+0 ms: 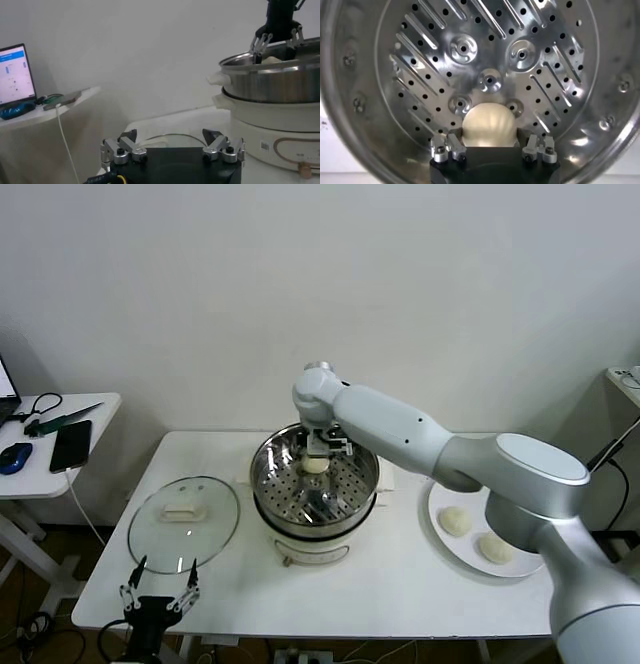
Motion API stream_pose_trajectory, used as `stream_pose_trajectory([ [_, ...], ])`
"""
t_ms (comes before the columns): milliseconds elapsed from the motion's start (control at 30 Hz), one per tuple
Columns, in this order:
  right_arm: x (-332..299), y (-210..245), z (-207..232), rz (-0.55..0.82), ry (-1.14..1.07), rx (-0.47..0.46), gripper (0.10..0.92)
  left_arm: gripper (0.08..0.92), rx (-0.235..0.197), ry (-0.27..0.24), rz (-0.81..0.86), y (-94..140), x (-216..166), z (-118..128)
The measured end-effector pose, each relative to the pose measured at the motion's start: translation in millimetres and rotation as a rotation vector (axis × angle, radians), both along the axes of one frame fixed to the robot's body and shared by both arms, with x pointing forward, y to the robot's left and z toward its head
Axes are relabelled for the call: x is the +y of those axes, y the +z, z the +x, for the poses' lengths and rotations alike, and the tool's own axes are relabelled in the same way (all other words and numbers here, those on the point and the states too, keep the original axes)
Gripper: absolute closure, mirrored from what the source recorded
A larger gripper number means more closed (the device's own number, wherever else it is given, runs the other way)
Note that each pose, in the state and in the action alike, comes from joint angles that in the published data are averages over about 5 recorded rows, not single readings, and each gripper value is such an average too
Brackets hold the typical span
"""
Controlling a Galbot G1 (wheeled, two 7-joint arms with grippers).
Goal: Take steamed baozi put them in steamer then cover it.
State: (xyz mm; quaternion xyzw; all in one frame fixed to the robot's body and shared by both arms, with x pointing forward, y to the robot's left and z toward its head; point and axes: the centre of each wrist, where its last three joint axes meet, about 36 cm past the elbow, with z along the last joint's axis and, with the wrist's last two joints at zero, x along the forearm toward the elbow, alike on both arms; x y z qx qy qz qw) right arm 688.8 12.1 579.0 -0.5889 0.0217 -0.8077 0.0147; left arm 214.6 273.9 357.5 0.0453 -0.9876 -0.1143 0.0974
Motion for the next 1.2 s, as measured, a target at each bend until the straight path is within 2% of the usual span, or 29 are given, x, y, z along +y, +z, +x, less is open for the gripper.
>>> stream_pose_trajectory([
  [100, -1.0, 2.0, -0.2, 0.003, 0.0, -0.003, 0.207, 0.177, 0.002, 0.001, 0.001, -0.4, -0.3, -1.0],
  [267, -6.5, 16.4, -1.0, 0.014, -0.003, -0.016, 0.2, 0.177, 0.003, 0.002, 0.003, -0.7, -0.6, -2.1],
  [633, -59.6, 80.3, -1.2, 0.137, -0.096, -0.018, 0.2, 0.177, -0.003, -0.005, -0.001, 2.9, -6.1, -1.5],
  [900, -162.7, 119.5, 5.4, 0.307, -0.468, 0.032, 0.2, 0.177, -0.01, -0.023, -0.006, 9.6, -13.5, 0.0],
  [1200, -284.8, 94.7, -5.7, 0.447, -1.009, 0.175, 0.2, 0.177, -0.013, -0.031, -0.006, 10.1, -17.0, 2.3],
])
